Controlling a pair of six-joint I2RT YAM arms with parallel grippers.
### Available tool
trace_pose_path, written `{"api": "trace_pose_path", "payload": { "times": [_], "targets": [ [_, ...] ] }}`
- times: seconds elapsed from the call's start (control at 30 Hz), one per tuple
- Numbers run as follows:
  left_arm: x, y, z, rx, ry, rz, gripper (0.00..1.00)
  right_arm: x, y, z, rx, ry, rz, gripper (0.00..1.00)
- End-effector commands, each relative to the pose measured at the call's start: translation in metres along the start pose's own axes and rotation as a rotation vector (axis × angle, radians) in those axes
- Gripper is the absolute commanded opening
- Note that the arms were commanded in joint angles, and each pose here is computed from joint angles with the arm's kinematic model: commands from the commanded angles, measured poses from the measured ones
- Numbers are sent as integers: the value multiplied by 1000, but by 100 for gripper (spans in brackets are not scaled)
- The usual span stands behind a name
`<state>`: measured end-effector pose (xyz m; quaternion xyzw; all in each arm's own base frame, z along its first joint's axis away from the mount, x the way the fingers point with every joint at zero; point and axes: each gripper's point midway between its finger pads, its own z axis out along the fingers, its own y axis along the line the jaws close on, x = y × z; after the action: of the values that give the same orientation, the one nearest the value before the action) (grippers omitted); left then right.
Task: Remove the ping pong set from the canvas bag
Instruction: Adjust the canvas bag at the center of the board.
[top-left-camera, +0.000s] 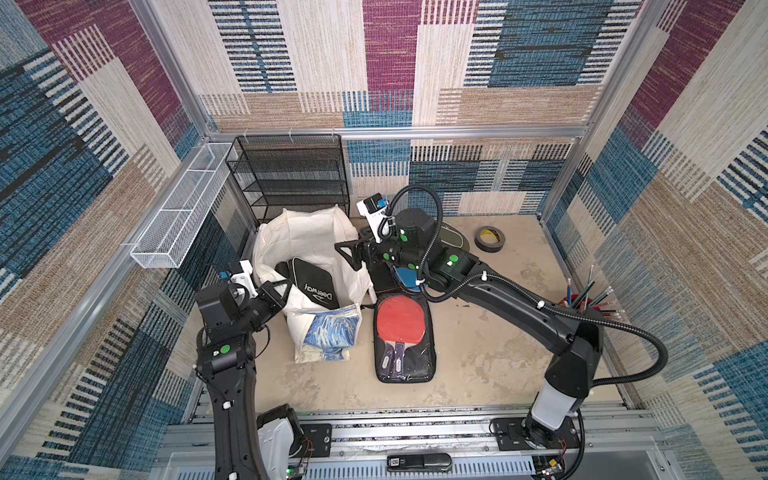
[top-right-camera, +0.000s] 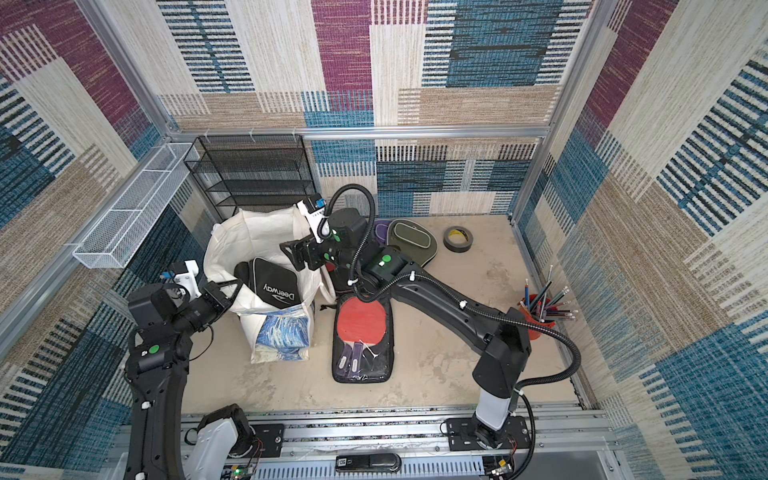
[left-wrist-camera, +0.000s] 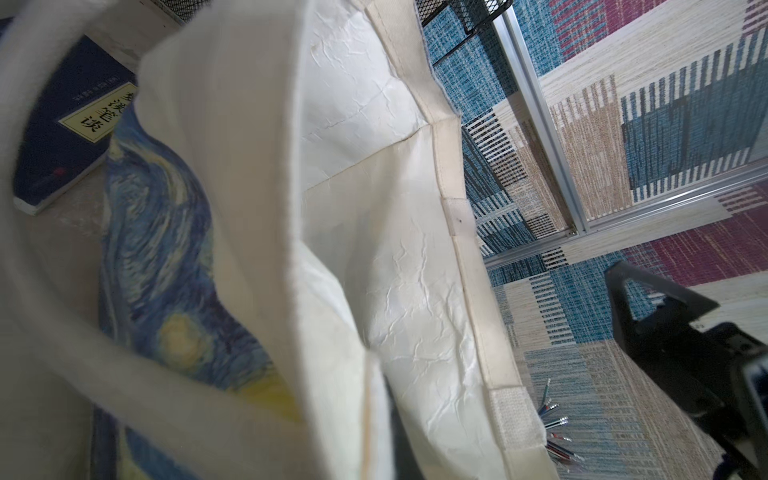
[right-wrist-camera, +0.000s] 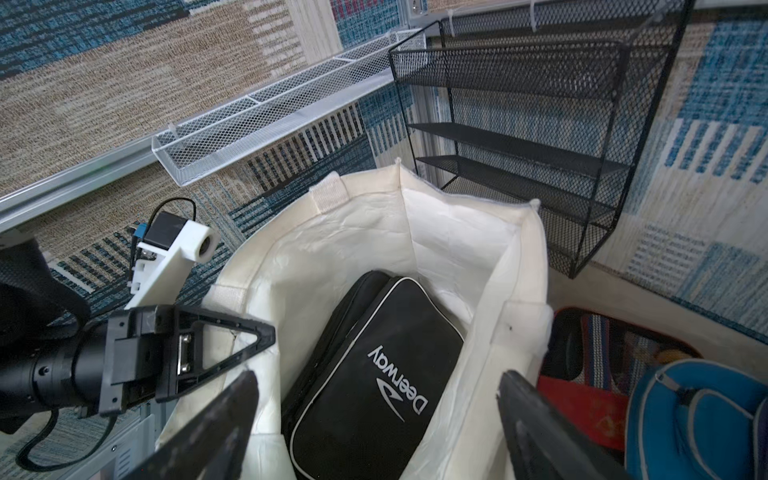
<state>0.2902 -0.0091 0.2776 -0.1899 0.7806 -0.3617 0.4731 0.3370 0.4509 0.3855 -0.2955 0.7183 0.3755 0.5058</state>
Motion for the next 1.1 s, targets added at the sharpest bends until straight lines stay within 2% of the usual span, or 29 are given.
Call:
{"api": "trace_pose_path", "payload": {
  "times": [0.0, 0.13, 0.23, 0.4, 0.5, 0.57, 0.7, 0.9, 0.97, 1.07],
  "targets": [
    [-12, -28, -3, 131, -41, 123, 0, 11, 17, 17, -84, 60, -36, 89],
    [-2, -20, 0, 130, -23, 106, 0, 34, 36, 48, -152, 130, -39, 85],
    [9, -12, 1, 113, -2, 88, 0, 66, 45, 75, -191, 206, -29, 79],
    [31, 7, -4, 27, 40, 46, 0, 134, 36, 110, -195, 341, 18, 67],
    [51, 23, -8, -40, 79, -7, 0, 171, 21, 121, -153, 399, 30, 65],
    [58, 29, -10, -80, 92, -50, 0, 187, 10, 124, -122, 425, 35, 65],
    [77, 64, -15, -264, 133, -171, 0, 211, -24, 124, -60, 451, 79, 65],
    [85, 111, -30, -523, 86, -275, 0, 231, -81, 109, 80, 457, 109, 65],
    [83, 122, -31, -577, 68, -282, 0, 232, -93, 103, 109, 448, 124, 65],
    [77, 129, -24, -580, 58, -280, 0, 226, -99, 97, 124, 438, 122, 67]
  ]
}}
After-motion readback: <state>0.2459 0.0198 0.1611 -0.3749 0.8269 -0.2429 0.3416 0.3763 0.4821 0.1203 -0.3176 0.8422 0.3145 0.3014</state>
